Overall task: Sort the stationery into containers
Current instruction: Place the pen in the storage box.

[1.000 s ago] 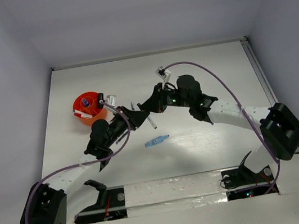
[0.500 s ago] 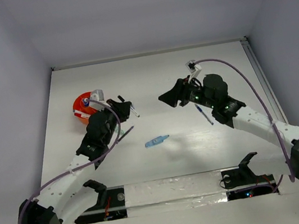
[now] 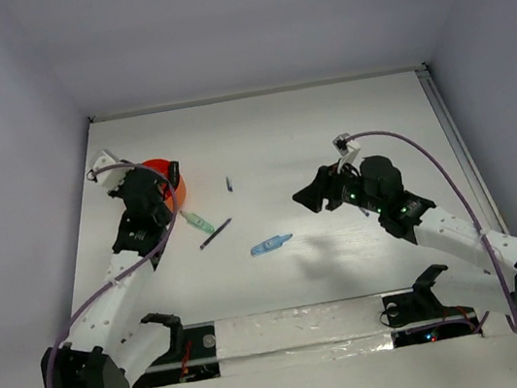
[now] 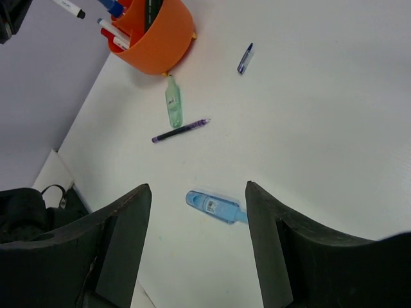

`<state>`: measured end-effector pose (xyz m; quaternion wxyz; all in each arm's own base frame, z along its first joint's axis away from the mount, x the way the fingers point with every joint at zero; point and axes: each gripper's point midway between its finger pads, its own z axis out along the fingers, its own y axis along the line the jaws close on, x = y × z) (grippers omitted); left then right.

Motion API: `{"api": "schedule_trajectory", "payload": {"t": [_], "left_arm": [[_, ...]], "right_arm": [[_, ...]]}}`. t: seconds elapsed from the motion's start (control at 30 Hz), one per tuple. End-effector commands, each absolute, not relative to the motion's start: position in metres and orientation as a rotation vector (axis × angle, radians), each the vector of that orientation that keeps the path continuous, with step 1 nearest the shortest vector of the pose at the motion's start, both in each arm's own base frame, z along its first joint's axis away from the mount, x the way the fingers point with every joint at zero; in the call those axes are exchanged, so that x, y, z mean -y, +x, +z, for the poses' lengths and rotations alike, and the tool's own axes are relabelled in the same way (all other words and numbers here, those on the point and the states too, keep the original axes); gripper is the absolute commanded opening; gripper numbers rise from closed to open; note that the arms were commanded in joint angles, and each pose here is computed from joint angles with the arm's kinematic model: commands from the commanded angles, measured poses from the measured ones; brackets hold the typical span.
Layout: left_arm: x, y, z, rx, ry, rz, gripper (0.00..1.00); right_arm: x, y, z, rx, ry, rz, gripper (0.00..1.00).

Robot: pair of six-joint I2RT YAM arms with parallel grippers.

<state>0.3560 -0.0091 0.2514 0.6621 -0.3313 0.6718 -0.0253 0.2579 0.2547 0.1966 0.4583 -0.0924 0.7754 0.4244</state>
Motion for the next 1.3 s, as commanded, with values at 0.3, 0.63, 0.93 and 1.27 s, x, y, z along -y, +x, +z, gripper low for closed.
{"api": "schedule_trajectory", "payload": {"t": [0.3, 0.63, 0.93, 1.27], "left_arm": [[-0.043, 0.373, 0.214, -1.492, -0.916, 0.232, 0.0], [-0.046, 0.377, 0.192, -1.504, -0.94, 0.251, 0.0], [-0.045, 0.37, 0.189, -1.496, -0.949, 0.213, 0.37], [-0.028, 0.365, 0.229, -1.427, -0.911, 0.032, 0.44]], "right_arm": [[-0.257, 0.249, 0.226, -1.789, -0.283, 1.108, 0.65], [-0.255, 0.247, 0.228, -1.782, -0.286, 1.103, 0.65], [-0.255, 0.253, 0.219, -1.814, -0.268, 1.076, 0.65], [-0.251, 0.261, 0.209, -1.843, -0.239, 1.023, 0.63]]}}
